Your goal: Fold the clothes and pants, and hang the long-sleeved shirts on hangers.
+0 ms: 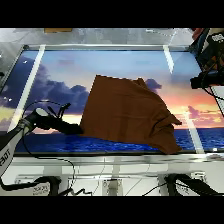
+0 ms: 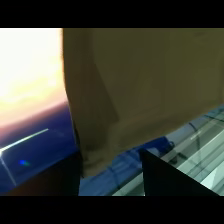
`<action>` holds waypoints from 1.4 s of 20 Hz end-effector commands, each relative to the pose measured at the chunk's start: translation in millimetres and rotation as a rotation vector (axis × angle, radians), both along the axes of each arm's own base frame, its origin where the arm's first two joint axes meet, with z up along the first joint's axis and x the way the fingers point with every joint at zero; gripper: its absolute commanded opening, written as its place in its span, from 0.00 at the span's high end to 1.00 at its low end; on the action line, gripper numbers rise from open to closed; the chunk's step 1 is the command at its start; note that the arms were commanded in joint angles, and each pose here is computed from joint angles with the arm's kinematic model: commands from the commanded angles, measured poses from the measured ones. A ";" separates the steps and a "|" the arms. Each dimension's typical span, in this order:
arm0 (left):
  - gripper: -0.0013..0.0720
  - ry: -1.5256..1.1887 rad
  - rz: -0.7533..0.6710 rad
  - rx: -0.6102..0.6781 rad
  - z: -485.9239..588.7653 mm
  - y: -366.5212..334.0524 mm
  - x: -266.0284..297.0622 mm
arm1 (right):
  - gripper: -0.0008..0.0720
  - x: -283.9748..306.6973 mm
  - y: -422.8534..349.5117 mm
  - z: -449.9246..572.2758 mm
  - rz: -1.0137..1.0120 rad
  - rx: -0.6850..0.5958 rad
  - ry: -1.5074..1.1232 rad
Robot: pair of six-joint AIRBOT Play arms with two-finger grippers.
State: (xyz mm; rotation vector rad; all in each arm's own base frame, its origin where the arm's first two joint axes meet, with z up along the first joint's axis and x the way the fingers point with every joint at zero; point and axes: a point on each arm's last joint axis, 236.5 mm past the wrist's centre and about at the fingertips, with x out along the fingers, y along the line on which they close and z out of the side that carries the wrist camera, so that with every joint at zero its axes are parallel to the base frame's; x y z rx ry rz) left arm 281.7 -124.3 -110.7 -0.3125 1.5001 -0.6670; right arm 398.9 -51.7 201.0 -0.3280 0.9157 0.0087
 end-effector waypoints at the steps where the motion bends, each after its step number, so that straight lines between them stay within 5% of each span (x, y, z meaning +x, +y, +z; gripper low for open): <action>1: 0.43 -0.051 -0.010 0.041 -13.3 -8.4 9.9 | 0.97 -4.2 0.0 -3.7 -0.002 0.002 0.024; 2: 0.46 -0.062 -0.001 0.043 -13.5 -8.6 13.2 | 0.97 -4.5 -0.7 -3.8 -0.004 -0.001 0.025; 4: 0.89 -0.070 0.013 0.040 -11.9 -6.8 17.2 | 0.97 -7.0 -9.9 -3.9 -0.021 -0.037 0.035; 5: 0.97 -0.070 0.022 0.040 -11.4 -4.1 18.4 | 0.97 -9.2 -15.9 -4.2 -0.033 -0.060 0.045; 11: 0.97 -0.214 0.151 0.050 35.8 37.3 45.9 | 0.97 -28.8 -62.5 -27.3 -0.164 -0.021 0.113; 16: 0.97 -0.507 0.326 0.110 135.9 100.0 58.7 | 0.97 -67.9 -38.6 -129.1 -0.231 0.346 0.330; 20: 0.97 -0.625 0.354 0.143 173.4 109.7 54.0 | 0.96 -133.4 40.0 -197.3 -0.069 0.606 0.632; 22: 0.97 -0.627 0.352 0.142 174.0 108.9 53.9 | 0.79 -169.7 65.5 -221.1 -0.021 0.692 0.761; 24: 0.97 -0.624 0.353 0.142 173.1 108.9 53.8 | 0.78 -193.5 95.2 -233.6 0.018 0.814 0.830; 26: 0.97 -0.624 0.353 0.141 173.3 108.9 53.9 | 0.51 -195.2 123.6 -238.4 0.011 0.958 0.812; 28: 0.97 -0.624 0.353 0.142 173.2 108.9 53.9 | 0.43 -192.2 133.3 -248.7 -0.033 1.014 0.780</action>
